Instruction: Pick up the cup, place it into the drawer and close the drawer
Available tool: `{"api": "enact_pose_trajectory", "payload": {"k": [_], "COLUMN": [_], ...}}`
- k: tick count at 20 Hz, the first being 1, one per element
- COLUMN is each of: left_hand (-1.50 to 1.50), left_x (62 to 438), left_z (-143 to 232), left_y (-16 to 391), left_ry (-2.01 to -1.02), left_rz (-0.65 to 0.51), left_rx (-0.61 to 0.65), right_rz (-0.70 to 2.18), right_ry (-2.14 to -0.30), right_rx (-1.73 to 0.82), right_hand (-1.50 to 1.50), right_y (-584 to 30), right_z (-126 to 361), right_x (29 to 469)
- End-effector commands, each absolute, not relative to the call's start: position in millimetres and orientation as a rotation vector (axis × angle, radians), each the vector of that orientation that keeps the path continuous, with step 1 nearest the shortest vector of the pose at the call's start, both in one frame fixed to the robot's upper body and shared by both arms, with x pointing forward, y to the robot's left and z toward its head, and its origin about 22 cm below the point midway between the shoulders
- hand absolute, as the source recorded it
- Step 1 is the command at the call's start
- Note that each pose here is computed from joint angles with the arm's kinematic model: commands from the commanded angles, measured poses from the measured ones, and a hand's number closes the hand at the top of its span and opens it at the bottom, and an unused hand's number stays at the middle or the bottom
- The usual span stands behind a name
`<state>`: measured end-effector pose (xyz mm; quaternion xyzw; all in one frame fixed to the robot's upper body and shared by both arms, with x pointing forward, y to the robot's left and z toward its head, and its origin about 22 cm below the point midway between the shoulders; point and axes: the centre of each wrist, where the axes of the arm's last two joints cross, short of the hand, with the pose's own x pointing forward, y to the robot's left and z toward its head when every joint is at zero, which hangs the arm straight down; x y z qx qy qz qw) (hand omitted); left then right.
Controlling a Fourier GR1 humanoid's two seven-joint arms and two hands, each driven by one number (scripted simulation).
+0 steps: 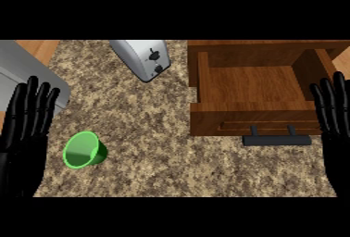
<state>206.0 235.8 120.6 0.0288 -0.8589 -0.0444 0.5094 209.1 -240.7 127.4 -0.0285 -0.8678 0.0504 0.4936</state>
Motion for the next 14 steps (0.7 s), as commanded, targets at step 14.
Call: {"api": "enact_pose_trajectory", "payload": {"k": [14], "left_hand": [-1.5], "left_x": [214.4], "left_z": [78.0], "left_y": [344.3], "left_ry": [-1.822], "left_rz": [-0.097], "left_rx": [-0.434], "right_rz": [0.254], "right_ry": [-1.972], "right_rx": [0.079], "right_hand": [-1.5], "right_y": [-222.7], "right_z": [129.9], "right_x": [233.2]}}
